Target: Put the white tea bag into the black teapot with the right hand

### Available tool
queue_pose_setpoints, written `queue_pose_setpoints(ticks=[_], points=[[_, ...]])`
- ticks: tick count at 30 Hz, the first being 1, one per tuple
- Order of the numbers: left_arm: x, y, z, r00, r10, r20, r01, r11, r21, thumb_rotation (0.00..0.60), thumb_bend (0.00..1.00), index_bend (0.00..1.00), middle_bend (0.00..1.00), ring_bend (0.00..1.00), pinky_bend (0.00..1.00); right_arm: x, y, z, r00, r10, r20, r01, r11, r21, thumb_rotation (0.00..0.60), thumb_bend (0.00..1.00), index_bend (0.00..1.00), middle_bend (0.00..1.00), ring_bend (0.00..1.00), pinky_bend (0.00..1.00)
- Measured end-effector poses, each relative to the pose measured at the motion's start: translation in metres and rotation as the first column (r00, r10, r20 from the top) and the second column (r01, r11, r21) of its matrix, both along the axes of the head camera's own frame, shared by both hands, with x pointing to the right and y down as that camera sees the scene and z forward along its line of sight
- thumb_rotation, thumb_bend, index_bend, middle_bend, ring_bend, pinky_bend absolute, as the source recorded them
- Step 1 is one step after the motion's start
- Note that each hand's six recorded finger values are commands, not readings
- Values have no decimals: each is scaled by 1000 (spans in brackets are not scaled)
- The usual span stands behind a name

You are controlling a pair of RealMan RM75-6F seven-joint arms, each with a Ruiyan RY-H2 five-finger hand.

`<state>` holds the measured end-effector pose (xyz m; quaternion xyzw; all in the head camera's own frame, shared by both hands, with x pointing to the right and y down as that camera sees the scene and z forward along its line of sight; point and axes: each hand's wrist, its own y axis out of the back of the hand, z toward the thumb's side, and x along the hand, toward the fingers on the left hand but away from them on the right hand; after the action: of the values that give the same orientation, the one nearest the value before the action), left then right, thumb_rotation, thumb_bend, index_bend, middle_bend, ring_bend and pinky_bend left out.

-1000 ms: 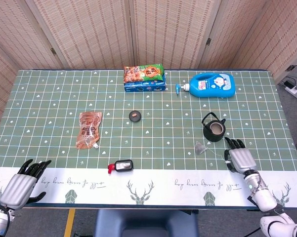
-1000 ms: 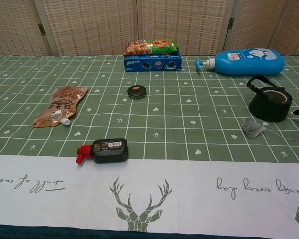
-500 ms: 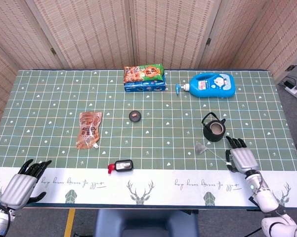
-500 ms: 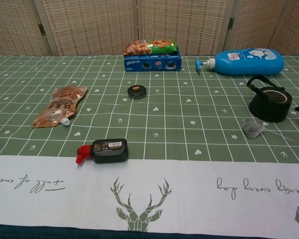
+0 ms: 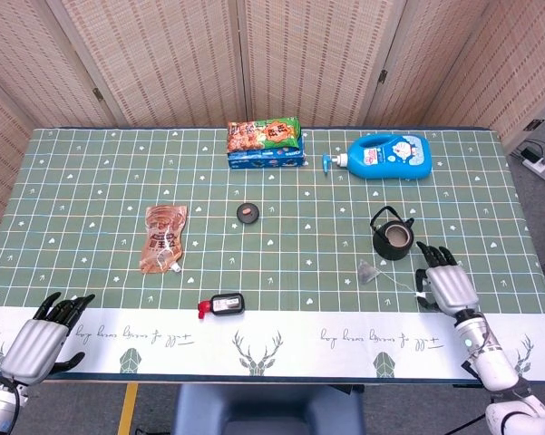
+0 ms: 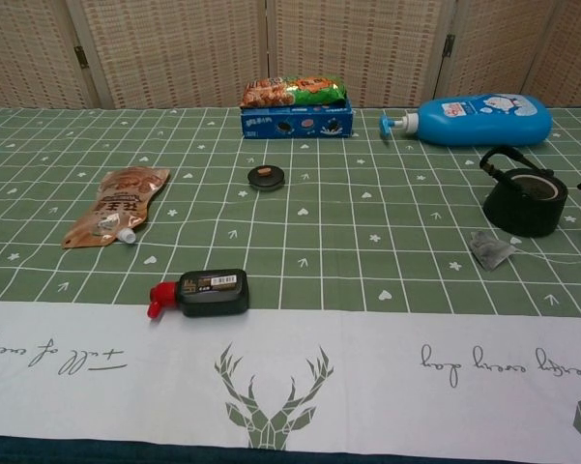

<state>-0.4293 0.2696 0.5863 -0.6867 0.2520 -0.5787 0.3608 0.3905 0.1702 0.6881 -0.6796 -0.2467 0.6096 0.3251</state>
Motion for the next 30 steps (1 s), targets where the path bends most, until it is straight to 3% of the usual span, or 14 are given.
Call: queue_pose_setpoints(ticks=[18,24,30], points=[[2,0,6,1000,3,11,-2,1000,-12,600,194,0,124,150,63,-48,-68,-102,995,-30,92,7,972,235,600,309,605,0,62,0],[1,-1,5,1000,-1,10,1,1000,-11,600,195,0,124,151,63,-58,-95,-134,994,-4,111,-29,955,294,600,310,604,0,73,0],[1,-1,7,1000,-1,14,1,1000,-13,600,196,2,124,151,63,-60,-110,-148,994,22,108,-55,948,312,600,310,604,0,73,0]])
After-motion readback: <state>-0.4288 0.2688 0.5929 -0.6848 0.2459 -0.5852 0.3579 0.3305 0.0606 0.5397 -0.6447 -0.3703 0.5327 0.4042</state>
